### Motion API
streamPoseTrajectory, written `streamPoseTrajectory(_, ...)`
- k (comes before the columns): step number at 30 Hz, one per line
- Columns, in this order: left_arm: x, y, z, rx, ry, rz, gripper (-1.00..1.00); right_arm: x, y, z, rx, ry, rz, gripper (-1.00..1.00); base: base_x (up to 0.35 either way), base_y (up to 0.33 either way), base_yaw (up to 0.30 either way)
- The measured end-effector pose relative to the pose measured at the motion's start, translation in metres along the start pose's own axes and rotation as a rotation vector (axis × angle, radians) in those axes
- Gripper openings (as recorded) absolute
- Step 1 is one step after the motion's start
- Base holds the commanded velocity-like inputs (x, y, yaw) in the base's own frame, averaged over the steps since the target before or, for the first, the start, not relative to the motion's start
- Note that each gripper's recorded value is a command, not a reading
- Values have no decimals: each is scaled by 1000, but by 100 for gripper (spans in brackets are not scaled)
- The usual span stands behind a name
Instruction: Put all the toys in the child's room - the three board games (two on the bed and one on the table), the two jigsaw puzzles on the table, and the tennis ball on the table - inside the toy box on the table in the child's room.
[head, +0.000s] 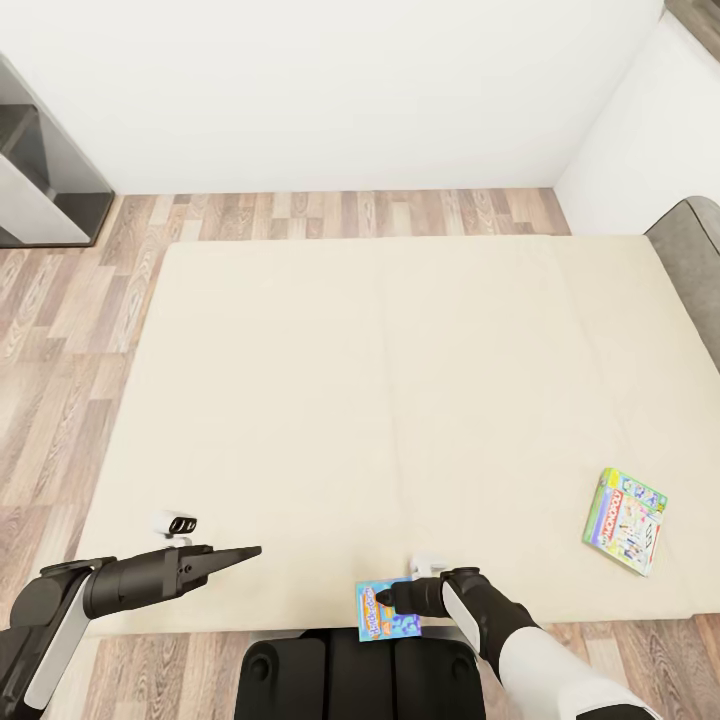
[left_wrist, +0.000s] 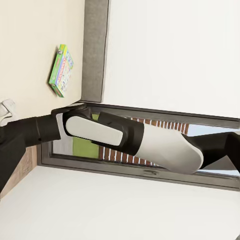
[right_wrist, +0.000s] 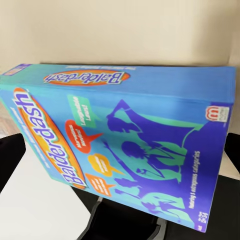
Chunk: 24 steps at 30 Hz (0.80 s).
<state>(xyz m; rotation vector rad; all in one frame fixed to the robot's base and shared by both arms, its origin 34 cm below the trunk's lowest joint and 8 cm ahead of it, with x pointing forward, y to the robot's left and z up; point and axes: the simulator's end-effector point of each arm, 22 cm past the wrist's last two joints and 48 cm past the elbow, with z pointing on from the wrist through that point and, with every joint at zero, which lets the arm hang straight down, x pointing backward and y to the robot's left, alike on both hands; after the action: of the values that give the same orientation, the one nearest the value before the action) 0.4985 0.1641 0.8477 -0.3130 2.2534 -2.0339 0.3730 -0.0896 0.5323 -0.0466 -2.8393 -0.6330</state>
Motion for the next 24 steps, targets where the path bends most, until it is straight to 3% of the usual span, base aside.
streamPoseTrajectory(7, 0, 0, 0, -1, 0, -2, 100, 0, 0, 0, 0, 0, 0, 100, 0, 109, 0)
streamPoseTrajectory(24, 0, 0, 0, 0, 0, 0, 100, 0, 0, 0, 0, -1, 0, 100, 0, 5, 0)
